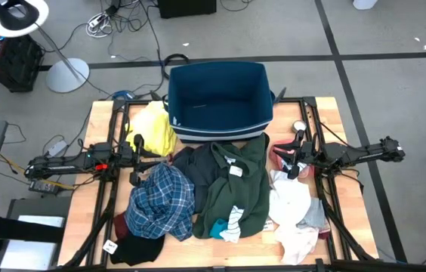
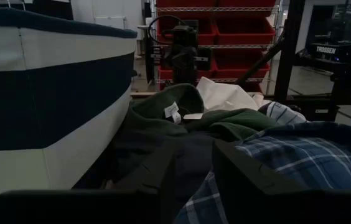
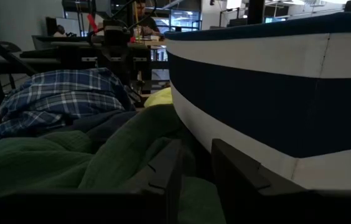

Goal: Sort clothes

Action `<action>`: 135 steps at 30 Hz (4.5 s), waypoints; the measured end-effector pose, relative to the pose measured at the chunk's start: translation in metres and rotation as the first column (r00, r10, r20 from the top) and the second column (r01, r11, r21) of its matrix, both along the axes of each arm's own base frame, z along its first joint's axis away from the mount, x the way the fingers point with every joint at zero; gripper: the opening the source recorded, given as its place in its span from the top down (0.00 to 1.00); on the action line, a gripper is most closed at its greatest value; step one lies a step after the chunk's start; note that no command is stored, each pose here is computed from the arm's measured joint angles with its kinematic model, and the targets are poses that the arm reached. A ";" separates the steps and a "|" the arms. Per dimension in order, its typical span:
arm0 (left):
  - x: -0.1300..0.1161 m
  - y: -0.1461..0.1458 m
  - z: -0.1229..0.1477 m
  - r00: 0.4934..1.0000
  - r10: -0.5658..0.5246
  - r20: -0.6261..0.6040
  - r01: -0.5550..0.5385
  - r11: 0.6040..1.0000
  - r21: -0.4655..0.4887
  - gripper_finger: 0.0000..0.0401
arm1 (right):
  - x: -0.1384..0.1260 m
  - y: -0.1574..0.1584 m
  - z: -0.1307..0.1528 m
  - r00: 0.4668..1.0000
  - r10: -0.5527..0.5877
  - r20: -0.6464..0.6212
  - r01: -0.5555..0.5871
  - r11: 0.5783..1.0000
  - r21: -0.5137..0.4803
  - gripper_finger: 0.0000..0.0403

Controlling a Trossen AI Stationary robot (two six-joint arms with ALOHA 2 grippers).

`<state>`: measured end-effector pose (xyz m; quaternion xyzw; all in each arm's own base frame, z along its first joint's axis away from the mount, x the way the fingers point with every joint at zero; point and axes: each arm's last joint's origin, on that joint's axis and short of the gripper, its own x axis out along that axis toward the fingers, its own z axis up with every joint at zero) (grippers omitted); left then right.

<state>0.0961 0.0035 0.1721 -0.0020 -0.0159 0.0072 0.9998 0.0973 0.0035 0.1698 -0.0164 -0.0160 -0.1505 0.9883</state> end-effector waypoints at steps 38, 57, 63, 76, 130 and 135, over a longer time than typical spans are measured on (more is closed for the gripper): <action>0.000 0.000 0.000 1.000 0.000 0.000 0.000 1.000 0.000 0.72 | 0.000 0.000 0.000 1.000 0.000 0.000 0.000 1.000 0.000 0.77; 0.000 0.000 0.000 1.000 0.000 0.000 0.000 1.000 0.000 0.72 | 0.000 0.000 0.000 1.000 0.000 0.000 0.000 1.000 0.000 0.77; 0.000 0.000 0.000 1.000 0.000 0.000 0.000 1.000 0.000 0.72 | 0.000 0.000 0.000 1.000 0.000 0.000 0.000 1.000 0.000 0.77; 0.000 0.000 0.000 1.000 0.000 0.000 0.000 1.000 0.000 0.72 | 0.000 0.000 0.000 1.000 0.000 0.000 0.000 1.000 0.000 0.77; 0.000 0.000 0.004 0.999 0.000 0.040 0.000 1.000 0.002 0.72 | 0.000 0.000 0.000 1.000 0.000 0.000 0.000 1.000 0.000 0.77; -0.001 0.000 0.014 0.989 -0.002 0.146 0.008 0.999 -0.043 0.72 | 0.000 0.000 0.000 1.000 0.000 0.000 0.000 1.000 0.000 0.77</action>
